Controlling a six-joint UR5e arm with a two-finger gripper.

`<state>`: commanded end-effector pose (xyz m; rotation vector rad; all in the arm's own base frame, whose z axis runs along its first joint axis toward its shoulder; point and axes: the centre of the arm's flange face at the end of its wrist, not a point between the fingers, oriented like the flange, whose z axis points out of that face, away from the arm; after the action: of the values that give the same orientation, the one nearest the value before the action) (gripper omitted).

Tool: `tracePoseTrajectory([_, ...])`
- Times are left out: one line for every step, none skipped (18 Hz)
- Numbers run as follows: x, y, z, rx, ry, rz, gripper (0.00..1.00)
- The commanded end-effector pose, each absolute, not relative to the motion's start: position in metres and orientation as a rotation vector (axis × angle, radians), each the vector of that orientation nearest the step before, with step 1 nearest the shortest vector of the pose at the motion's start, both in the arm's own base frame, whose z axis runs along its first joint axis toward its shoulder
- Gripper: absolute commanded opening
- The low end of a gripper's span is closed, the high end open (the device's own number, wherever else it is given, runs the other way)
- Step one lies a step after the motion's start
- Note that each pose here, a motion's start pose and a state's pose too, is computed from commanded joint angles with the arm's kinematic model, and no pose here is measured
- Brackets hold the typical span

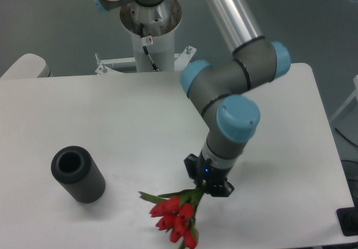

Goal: Insert the flowers into the vase
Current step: 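Carry the red tulip bunch in the gripper toward the black vase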

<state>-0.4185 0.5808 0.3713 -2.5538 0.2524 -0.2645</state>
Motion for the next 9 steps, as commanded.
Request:
tracePoseTrajectory([-0.415,0.583,0.376,-2.518,0.234,-0.296,0.00])
tracePoseTrajectory([-0.410,0.586,0.378,-2.497,0.237,-0.314,0.00])
tracePoseTrajectory([-0.403,0.590,0.386,-2.472,0.251,-0.324,0.00])
tracePoseTrajectory([-0.397,0.592,0.393,-2.447,0.251,-0.340,0.00])
tracePoseTrajectory([-0.391,0.596,0.398,-2.415,0.231,-0.375,0.00])
tracePoseTrajectory([-0.388,0.598,0.407,-2.370,0.203,-0.415,0.00])
tracePoseTrajectory([-0.385,0.601,0.415,-2.327,0.188,-0.452,0.00])
tracePoseTrajectory([-0.378,0.605,0.421,-2.290,0.195,-0.477,0.00])
tracePoseTrajectory([-0.371,0.608,0.431,-2.249,0.217,-0.475,0.00])
